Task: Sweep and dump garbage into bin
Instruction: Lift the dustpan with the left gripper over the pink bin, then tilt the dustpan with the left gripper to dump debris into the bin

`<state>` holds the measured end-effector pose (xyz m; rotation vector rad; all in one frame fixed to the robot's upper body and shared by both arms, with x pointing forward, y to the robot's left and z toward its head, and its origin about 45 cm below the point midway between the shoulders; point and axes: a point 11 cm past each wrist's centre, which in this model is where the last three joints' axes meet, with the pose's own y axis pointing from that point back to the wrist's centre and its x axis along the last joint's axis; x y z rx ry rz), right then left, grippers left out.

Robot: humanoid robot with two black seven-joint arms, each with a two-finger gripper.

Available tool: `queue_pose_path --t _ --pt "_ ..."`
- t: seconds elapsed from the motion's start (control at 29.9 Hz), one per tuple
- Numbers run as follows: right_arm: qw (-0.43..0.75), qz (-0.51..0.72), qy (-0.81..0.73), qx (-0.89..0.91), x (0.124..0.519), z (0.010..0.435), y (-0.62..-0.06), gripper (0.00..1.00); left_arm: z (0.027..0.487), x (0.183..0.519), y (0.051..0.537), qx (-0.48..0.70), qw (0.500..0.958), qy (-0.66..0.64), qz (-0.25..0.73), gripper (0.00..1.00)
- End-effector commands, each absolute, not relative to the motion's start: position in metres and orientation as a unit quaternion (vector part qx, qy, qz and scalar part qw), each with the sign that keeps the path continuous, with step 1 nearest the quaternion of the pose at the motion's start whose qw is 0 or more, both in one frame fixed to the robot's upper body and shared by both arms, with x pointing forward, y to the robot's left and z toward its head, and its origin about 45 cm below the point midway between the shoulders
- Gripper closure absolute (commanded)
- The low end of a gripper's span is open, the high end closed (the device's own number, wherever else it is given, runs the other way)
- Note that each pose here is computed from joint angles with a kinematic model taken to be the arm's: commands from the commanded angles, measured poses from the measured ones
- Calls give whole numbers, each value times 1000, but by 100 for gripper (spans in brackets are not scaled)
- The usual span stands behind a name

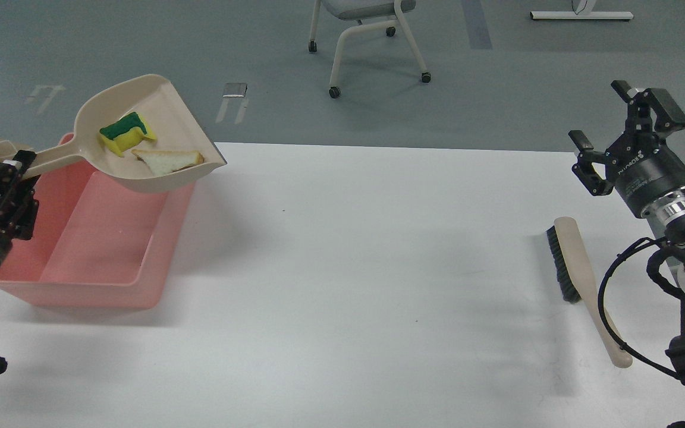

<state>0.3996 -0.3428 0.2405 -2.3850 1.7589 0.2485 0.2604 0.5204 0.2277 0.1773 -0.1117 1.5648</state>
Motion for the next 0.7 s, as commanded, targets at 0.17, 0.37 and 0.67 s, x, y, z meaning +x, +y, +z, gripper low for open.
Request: queue_pose_path --t 0.17,0.37,0.67 --pt "78 80 590 -800 394 239 -346 4 248 241 568 159 699 -57 695 100" --pt "73 72 594 -798 393 243 -352 4 296 251 584 208 713 -96 663 100" --pt "80 63 588 -802 392 251 -347 4 359 263 605 267 711 -143 634 100"
